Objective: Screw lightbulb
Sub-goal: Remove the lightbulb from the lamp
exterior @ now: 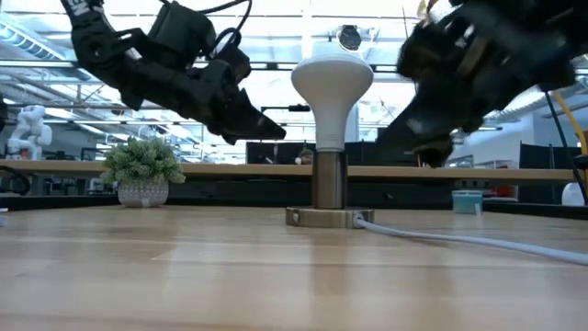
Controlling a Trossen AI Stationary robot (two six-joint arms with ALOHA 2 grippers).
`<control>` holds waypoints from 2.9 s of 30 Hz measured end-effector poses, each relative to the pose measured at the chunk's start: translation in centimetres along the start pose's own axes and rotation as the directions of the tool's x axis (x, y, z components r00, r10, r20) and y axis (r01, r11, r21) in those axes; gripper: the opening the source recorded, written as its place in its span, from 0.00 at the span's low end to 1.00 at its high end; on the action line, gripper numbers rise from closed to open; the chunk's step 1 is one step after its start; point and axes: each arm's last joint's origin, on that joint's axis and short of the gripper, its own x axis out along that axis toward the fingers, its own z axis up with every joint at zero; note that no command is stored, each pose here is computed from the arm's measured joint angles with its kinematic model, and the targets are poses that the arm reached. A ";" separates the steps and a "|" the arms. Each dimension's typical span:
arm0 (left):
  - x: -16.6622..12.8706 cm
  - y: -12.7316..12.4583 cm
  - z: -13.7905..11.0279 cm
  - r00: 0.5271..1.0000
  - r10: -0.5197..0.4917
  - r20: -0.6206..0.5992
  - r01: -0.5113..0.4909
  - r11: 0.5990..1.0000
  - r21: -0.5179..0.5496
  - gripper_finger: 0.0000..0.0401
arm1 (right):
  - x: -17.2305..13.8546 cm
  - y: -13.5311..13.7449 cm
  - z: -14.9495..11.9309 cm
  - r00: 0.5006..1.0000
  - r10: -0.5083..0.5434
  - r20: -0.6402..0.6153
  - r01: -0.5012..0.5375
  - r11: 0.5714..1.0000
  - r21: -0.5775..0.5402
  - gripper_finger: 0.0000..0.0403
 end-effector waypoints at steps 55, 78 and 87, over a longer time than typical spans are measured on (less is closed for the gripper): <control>4.9 -1.4 0.3 0.985 -0.106 -0.139 0.113 0.993 0.045 0.00 | 2.4 3.7 0.6 0.844 -0.490 0.219 0.495 0.868 0.038 0.00; 4.3 -0.9 0.4 0.994 0.031 -0.101 -0.024 0.997 0.072 0.00 | 3.1 3.4 2.8 0.910 -0.327 0.255 0.342 0.939 -0.019 0.00; 4.3 -2.0 0.3 0.986 -0.125 -0.109 0.132 0.989 0.063 0.00 | 3.3 2.9 3.1 0.931 -0.282 0.230 0.305 0.950 -0.068 0.00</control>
